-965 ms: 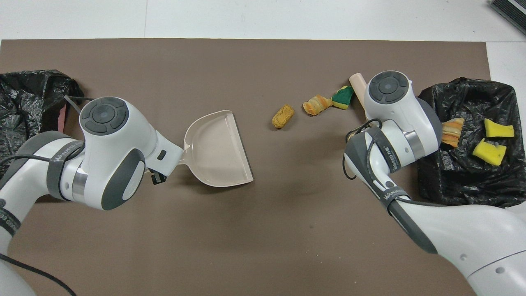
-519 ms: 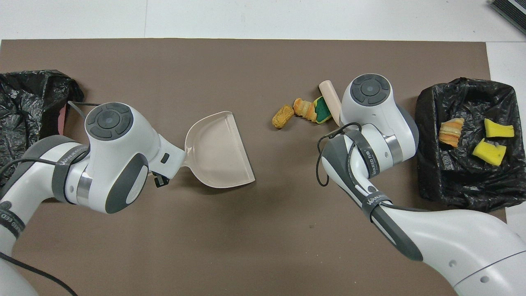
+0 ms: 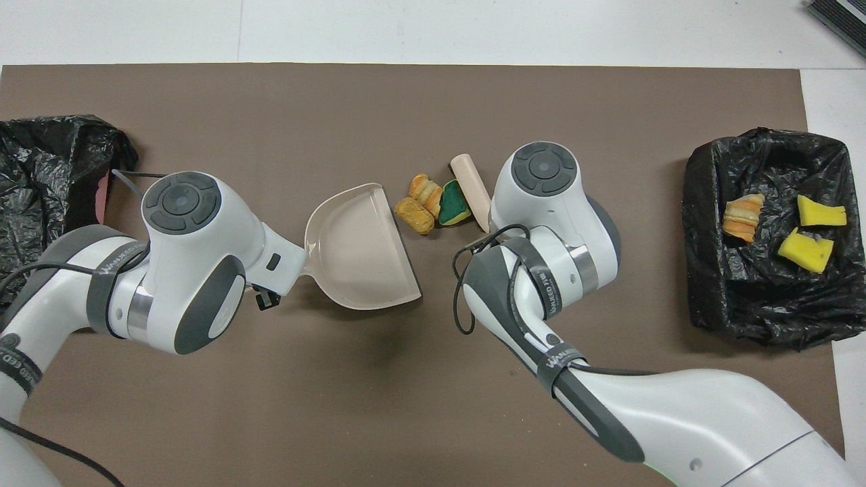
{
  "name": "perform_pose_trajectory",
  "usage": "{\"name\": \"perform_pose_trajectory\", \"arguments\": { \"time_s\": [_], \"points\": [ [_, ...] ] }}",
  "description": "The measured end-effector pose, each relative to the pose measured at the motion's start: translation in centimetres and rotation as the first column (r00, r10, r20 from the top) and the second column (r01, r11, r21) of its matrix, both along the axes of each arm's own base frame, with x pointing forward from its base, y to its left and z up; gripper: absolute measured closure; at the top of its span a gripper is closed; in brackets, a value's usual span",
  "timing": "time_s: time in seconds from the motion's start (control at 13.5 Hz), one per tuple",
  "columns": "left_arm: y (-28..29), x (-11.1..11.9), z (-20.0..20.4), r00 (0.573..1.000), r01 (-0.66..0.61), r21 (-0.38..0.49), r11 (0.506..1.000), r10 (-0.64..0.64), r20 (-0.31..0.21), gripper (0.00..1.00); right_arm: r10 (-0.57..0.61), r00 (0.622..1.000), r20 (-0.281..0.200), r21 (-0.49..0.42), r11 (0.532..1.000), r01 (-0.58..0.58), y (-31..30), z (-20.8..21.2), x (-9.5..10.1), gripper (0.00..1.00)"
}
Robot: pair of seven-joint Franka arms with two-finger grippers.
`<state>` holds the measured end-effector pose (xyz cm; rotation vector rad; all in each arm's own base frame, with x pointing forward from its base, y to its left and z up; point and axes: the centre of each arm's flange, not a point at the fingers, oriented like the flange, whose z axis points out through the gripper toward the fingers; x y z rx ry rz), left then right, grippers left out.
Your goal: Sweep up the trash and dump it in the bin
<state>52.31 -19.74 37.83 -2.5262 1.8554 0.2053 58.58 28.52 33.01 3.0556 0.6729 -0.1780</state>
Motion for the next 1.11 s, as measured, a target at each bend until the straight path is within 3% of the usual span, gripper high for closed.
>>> {"name": "perform_pose_trajectory", "arguments": {
  "time_s": [0.15,0.37,0.59,0.74,0.96,1.11],
  "points": [
    [0.0,0.0,0.0,1.0,-0.006,0.001,1.0,0.006,0.0,0.69,0.026,1.0,0.008,0.054,0.998,-0.026,3.4,0.4,-1.3,0.74],
    [0.0,-0.1,-0.1,1.0,-0.016,0.003,1.0,0.016,-0.001,0.69,0.033,0.999,-0.034,0.145,0.989,-0.028,7.3,0.9,-3.5,0.74],
    [-0.1,-0.3,-0.3,1.0,-0.03,0.005,1.0,0.03,-0.004,0.69,-0.028,0.998,-0.062,0.207,0.978,0.04,8.8,2.2,-4.0,0.74],
    [-0.1,-0.4,-0.3,0.999,-0.043,0.007,0.999,0.043,-0.004,0.69,-0.066,0.997,-0.047,0.221,0.972,0.075,8.7,4.4,-3.8,0.74],
    [-0.1,-0.5,-0.3,0.998,-0.06,0.009,0.998,0.06,-0.005,0.69,-0.113,0.991,-0.07,0.19,0.974,0.125,5.4,9.3,-3.9,0.74],
    [0.0,-0.8,-0.5,0.998,-0.068,0.003,0.998,0.068,-0.004,0.69,-0.171,0.981,-0.096,0.145,0.972,0.184,0.3,11.7,-2.9,0.74]
  ]
}}
